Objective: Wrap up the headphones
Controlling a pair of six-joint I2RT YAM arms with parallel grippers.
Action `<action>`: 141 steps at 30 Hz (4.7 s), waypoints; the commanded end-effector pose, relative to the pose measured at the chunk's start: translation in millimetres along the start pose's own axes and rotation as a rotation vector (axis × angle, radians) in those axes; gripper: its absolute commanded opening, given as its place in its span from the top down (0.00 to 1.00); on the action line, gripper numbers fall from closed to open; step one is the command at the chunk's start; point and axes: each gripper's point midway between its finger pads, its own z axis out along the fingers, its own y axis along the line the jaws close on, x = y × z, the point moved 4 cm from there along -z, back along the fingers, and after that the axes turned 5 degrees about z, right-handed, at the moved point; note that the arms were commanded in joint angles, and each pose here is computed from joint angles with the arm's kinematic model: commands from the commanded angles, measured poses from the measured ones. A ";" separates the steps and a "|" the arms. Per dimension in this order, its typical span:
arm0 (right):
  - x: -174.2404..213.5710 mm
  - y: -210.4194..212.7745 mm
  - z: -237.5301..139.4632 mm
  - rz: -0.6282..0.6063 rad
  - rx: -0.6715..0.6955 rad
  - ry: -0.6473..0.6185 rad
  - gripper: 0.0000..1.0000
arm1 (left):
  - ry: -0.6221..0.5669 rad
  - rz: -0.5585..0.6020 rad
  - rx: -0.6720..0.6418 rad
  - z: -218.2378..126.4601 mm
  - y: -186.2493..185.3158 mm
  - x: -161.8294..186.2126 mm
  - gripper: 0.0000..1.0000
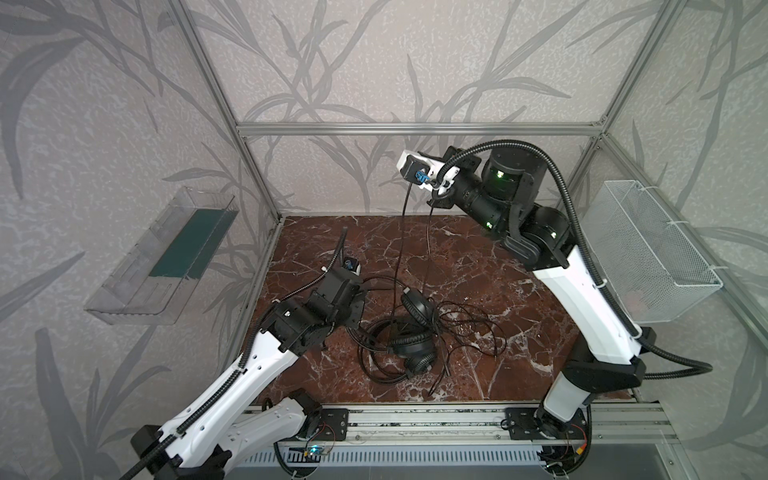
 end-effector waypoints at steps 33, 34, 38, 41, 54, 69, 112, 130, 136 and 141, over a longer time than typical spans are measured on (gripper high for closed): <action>213.1 30.2 127.1 0.597 -0.030 0.342 0.55 | -0.486 -0.085 0.192 -173.8 27.9 -58.3 1.00; 222.5 33.5 129.3 0.615 -0.028 0.365 0.54 | -0.496 -0.094 0.188 -177.5 29.7 -60.6 1.00; 265.9 32.1 133.0 0.764 0.004 0.453 0.50 | -0.504 -0.090 0.153 -186.2 35.5 -67.7 1.00; 296.9 28.7 131.4 0.917 0.004 0.494 0.49 | -0.516 -0.097 0.112 -194.5 42.7 -73.3 1.00; 314.3 49.9 123.3 0.979 -0.018 0.451 0.43 | -0.530 -0.175 0.063 -200.4 47.5 -101.4 1.00; 447.3 86.0 105.9 0.994 0.177 0.730 0.42 | -0.705 -0.344 -0.117 -246.6 88.1 -121.1 1.00; 192.7 197.2 0.0 1.074 -0.420 -0.287 0.34 | -0.475 -0.352 -0.023 -184.4 38.3 -195.7 1.00; 276.1 304.8 65.3 1.058 -0.416 0.037 0.45 | -0.537 -0.406 -0.045 -192.4 49.6 -207.5 1.00; 288.3 317.4 53.6 1.057 -0.423 0.090 0.90 | -0.550 -0.485 -0.064 -187.3 65.2 -213.7 1.00; 273.4 323.5 26.7 1.020 -0.447 0.099 0.95 | -0.510 -0.575 -0.094 -163.2 86.0 -220.1 1.00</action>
